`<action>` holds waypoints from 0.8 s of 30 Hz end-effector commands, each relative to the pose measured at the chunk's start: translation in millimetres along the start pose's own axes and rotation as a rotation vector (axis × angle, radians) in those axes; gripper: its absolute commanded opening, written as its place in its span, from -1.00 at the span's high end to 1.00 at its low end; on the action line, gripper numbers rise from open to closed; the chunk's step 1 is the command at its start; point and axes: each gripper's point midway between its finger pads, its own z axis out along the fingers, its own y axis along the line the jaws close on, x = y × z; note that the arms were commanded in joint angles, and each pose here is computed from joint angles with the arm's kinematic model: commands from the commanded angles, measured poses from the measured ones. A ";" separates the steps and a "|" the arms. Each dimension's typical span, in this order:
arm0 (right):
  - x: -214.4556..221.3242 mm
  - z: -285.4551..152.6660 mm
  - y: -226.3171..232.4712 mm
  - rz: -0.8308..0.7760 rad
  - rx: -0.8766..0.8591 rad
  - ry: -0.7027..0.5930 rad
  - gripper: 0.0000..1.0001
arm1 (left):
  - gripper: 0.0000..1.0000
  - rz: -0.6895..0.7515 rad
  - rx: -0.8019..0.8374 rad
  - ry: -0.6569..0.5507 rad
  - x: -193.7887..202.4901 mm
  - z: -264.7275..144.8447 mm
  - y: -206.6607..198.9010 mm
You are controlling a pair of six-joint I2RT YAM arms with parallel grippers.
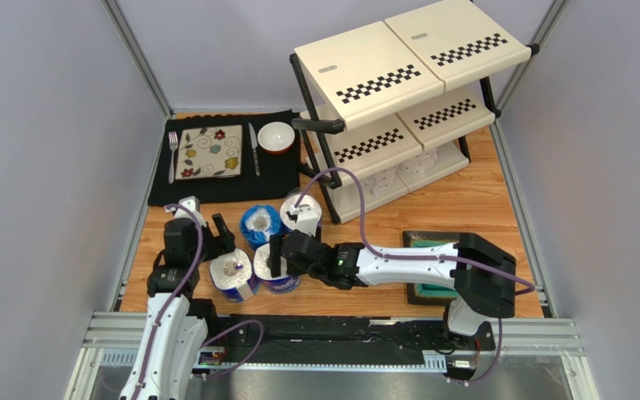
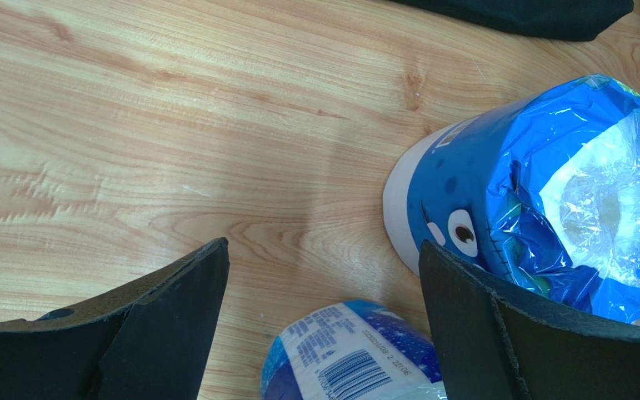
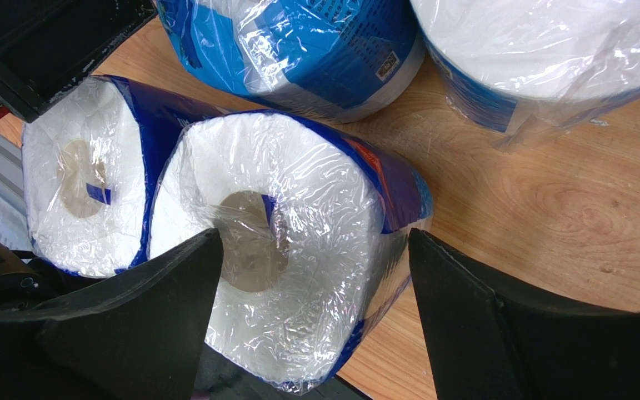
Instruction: Place and organize the paper towels onto the shelf
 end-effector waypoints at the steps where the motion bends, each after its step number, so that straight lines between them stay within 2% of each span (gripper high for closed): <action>1: -6.7 -7.3 -11.3 0.001 0.043 -0.034 -0.70 | -0.85 0.018 0.020 -0.014 -3.2 -0.5 -3.2; 10: -15.8 -19.5 -14.2 0.017 0.020 -0.079 -0.70 | -0.85 0.017 0.022 -0.012 -2.5 -0.1 -3.5; 24: -2.8 4.5 -11.8 -0.007 0.061 -0.023 -0.67 | -0.85 0.016 0.023 -0.008 -2.0 0.2 -3.6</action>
